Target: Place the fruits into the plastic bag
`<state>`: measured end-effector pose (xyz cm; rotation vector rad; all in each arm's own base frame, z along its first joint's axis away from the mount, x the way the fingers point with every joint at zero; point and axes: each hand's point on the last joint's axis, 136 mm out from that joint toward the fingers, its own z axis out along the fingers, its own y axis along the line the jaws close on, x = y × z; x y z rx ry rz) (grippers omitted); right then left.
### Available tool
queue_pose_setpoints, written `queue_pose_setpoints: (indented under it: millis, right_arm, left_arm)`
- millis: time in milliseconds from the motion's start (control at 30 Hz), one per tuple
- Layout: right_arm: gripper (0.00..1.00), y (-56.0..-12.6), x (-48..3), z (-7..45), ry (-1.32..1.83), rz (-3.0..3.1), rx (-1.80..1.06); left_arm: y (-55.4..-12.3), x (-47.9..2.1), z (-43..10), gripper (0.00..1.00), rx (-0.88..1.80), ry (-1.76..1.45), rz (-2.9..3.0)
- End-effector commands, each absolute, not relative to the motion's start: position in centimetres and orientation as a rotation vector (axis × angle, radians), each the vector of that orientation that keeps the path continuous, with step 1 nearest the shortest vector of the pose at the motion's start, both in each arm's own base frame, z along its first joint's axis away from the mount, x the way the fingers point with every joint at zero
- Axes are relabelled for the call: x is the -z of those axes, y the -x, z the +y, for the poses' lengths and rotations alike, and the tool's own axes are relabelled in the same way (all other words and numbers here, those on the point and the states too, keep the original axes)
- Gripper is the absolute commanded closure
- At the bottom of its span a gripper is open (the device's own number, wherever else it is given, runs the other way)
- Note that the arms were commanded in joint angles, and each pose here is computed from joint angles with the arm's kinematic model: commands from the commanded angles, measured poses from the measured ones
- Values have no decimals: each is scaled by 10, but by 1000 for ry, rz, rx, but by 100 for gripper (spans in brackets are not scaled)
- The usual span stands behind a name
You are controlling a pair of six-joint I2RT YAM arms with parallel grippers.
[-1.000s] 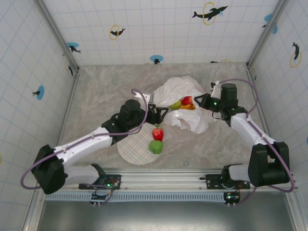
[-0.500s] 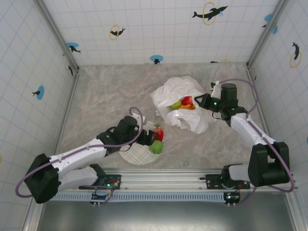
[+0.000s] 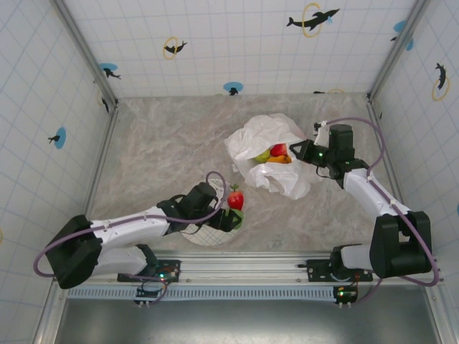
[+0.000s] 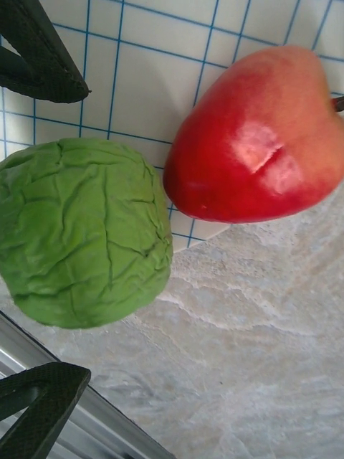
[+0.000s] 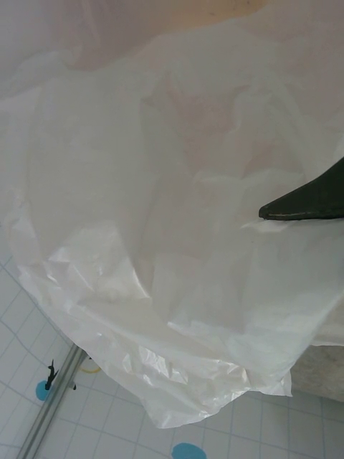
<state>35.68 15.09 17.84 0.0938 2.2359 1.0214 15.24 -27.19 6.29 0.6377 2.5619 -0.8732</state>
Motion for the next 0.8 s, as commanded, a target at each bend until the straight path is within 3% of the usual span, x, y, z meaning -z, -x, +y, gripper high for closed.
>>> queue_pose_setpoints:
  millis: [0, 467, 767]
  right_arm:
    - [100, -352, -176, 149, -74, 2235, -1004]
    - [100, -351, -172, 150, -68, 2249, -996]
    - [100, -350, -170, 149, -67, 2255, -990]
  left_arm:
    - [-152, -61, -280, 6, 892, -644, 2560]
    - [-153, -50, -285, 29, 877, -633, 2591]
    - [-156, -55, -263, 39, 738, -644, 2586]
